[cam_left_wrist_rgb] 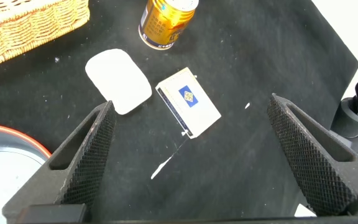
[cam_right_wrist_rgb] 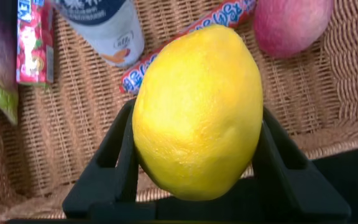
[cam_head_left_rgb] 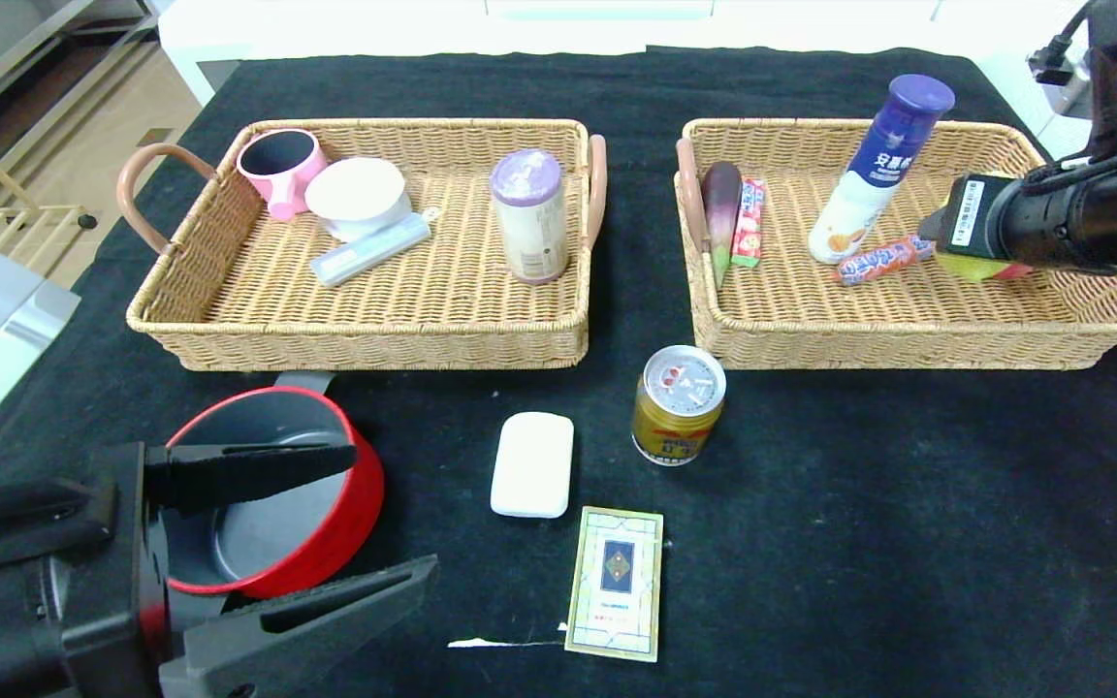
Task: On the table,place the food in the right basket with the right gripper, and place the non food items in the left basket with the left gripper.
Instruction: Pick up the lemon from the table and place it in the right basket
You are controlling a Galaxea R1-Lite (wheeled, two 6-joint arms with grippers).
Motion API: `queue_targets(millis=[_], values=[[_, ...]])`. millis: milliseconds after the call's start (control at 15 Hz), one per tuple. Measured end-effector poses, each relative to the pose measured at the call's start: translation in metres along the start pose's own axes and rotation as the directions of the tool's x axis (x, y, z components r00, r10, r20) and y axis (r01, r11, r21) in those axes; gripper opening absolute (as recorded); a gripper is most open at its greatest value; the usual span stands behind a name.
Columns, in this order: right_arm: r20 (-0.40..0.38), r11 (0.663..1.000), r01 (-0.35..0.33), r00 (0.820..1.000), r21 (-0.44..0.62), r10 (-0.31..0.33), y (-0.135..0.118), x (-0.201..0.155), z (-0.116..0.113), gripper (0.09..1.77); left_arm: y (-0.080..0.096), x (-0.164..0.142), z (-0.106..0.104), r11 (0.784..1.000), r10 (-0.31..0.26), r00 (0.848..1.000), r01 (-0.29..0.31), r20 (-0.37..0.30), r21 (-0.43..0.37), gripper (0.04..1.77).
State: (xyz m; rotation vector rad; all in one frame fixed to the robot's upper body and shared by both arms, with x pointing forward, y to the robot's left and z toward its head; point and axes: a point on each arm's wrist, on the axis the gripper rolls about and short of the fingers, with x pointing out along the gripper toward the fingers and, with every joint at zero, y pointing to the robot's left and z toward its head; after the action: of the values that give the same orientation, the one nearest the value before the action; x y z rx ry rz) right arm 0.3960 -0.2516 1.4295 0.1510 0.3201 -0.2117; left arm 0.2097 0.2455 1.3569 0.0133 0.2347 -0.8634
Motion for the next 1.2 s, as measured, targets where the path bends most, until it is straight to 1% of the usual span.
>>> queue_targets(millis=[200, 400, 533, 600, 800, 1000, 1200], values=[[0.002, 1.000, 0.016, 1.000, 0.006, -0.016, -0.001, 0.009, -0.001, 1.08, 0.000, 0.000, 0.000, 1.000, 0.000, 1.000, 0.000, 0.000, 0.000, 1.76], [0.025, 1.000, 0.013, 1.000, 0.022, -0.014, 0.000, 0.017, -0.004, 1.08, 0.000, 0.000, 0.000, 1.000, 0.000, 1.000, 0.000, 0.000, 0.000, 1.76], [0.024, 1.000, 0.012, 1.000, 0.024, -0.012, 0.001, 0.021, -0.008, 1.09, 0.000, 0.000, 0.000, 1.000, 0.000, 1.000, 0.000, 0.000, 0.000, 1.76], [0.019, 1.000, 0.010, 1.000, 0.020, -0.010, 0.002, 0.021, -0.010, 1.18, 0.000, 0.000, 0.000, 1.000, 0.000, 1.000, 0.000, 0.001, 0.000, 1.76], [0.010, 1.000, 0.003, 1.000, 0.015, -0.003, 0.004, 0.021, -0.013, 1.35, 0.000, -0.001, 0.000, 1.000, 0.000, 1.000, 0.000, 0.002, 0.001, 1.76], [0.005, 1.000, 0.003, 1.000, 0.014, -0.003, 0.004, 0.021, -0.014, 1.46, 0.000, -0.001, 0.000, 1.000, 0.000, 1.000, 0.000, 0.003, 0.001, 1.76], [-0.003, 1.000, 0.005, 1.000, 0.010, -0.005, 0.003, 0.021, -0.017, 1.54, 0.000, -0.001, 0.000, 1.000, 0.000, 1.000, 0.000, 0.004, 0.001, 1.76]])
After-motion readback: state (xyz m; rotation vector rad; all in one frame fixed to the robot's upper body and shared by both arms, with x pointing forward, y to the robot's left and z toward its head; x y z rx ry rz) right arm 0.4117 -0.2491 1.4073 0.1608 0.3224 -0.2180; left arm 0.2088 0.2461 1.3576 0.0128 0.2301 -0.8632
